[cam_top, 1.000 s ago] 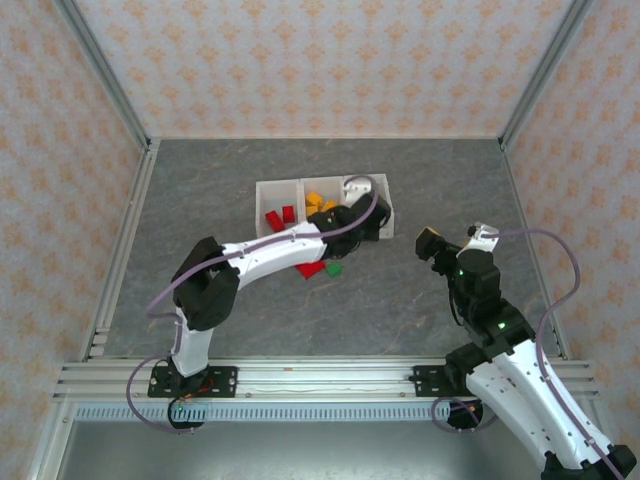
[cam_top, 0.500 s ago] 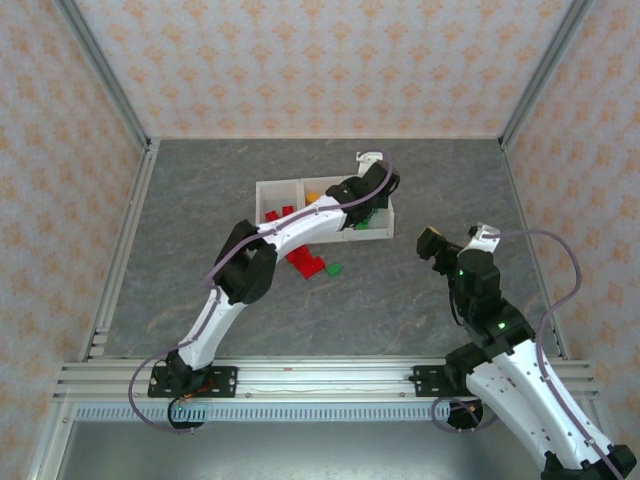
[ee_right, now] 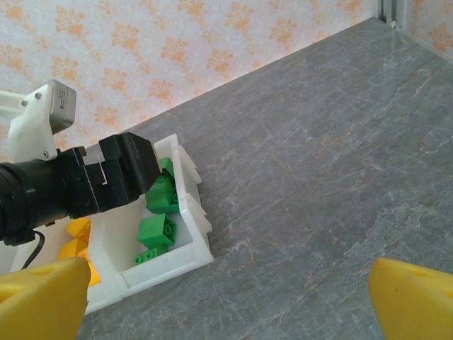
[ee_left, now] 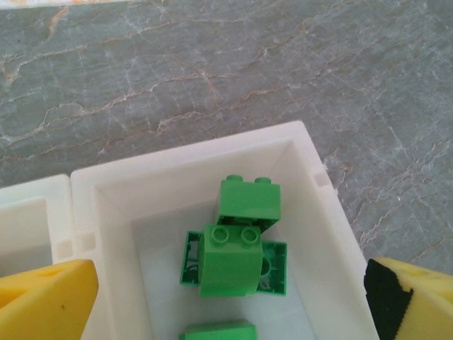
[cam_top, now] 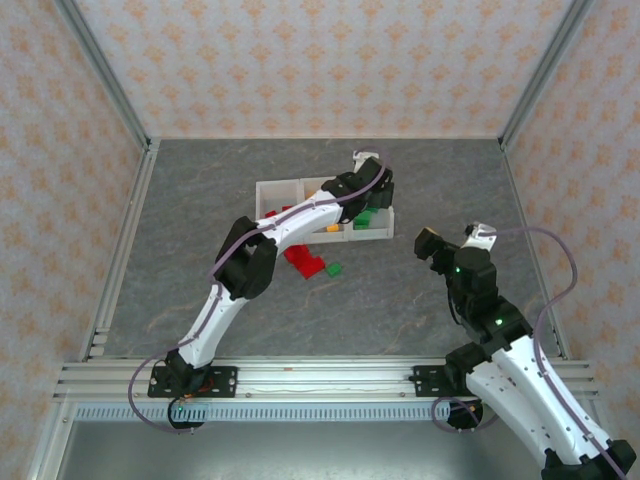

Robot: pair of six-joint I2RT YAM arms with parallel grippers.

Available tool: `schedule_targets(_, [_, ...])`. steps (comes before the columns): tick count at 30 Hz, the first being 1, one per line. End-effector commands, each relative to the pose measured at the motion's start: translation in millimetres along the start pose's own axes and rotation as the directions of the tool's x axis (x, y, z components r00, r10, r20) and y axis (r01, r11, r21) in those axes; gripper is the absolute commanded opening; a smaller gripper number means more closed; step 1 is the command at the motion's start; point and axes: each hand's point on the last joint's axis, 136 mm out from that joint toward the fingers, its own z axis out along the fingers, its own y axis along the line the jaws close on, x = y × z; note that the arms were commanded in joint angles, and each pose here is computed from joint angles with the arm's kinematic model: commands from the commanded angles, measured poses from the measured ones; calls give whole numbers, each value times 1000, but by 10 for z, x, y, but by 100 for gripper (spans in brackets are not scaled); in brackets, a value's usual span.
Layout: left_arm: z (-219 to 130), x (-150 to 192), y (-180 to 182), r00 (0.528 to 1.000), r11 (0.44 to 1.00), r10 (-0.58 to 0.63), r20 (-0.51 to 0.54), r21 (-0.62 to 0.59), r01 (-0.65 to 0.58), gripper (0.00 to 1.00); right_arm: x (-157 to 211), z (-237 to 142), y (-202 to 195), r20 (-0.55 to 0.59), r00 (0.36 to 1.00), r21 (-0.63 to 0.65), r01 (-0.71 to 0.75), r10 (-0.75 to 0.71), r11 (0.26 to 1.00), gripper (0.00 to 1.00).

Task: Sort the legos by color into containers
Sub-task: Place the lego in the container, then pick up the lego from the center of the table.

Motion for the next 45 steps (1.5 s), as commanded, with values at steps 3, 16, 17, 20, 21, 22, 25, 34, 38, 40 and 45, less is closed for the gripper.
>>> schedule_targets(3, [-593,-184,123,999,999,-27,30,34,26,99,187,133,98,-104,994,-23,15,-17,1000,100])
schedule_targets(16, [-1897,350,899,962,957,-262,83,153,247,99,952,393,839,-475,875,-336,-84,-91,938,100])
schedule_targets(17, [-2017,434,990,954,948,-288,89,167,271,99,1046,402,925,-510,851,-370,-87,-124,925,100])
schedule_targets(20, [-2316,690,1302,930,929,-348,114,177,326,99,1448,433,1141,-627,740,-441,-77,-245,894,100])
schedule_targets(21, [-2389,779,1416,923,925,-364,124,168,342,99,1555,454,1187,-641,717,-446,-57,-274,893,100])
schedule_targets(22, [-2467,879,1545,915,920,-380,136,157,359,99,1677,477,1230,-649,694,-452,-21,-312,892,100])
schedule_targets(25, [-2676,1090,1853,891,906,-420,172,140,400,99,1821,580,1289,-631,679,-441,85,-376,894,100])
schedule_targets(34, [-3241,1238,2344,807,859,-511,295,187,476,99,2101,776,1441,-594,603,-447,303,-533,842,92])
schedule_targets(38, [-3428,1201,2514,777,856,-516,360,180,485,99,2211,830,1500,-598,561,-449,357,-572,819,85])
schedule_targets(40, [-3489,1190,2583,755,846,-530,386,181,502,99,2263,836,1515,-599,539,-451,384,-592,806,82])
schedule_targets(45, [-3567,1165,2617,727,836,-547,414,216,505,99,2409,844,1504,-601,480,-449,460,-640,766,74])
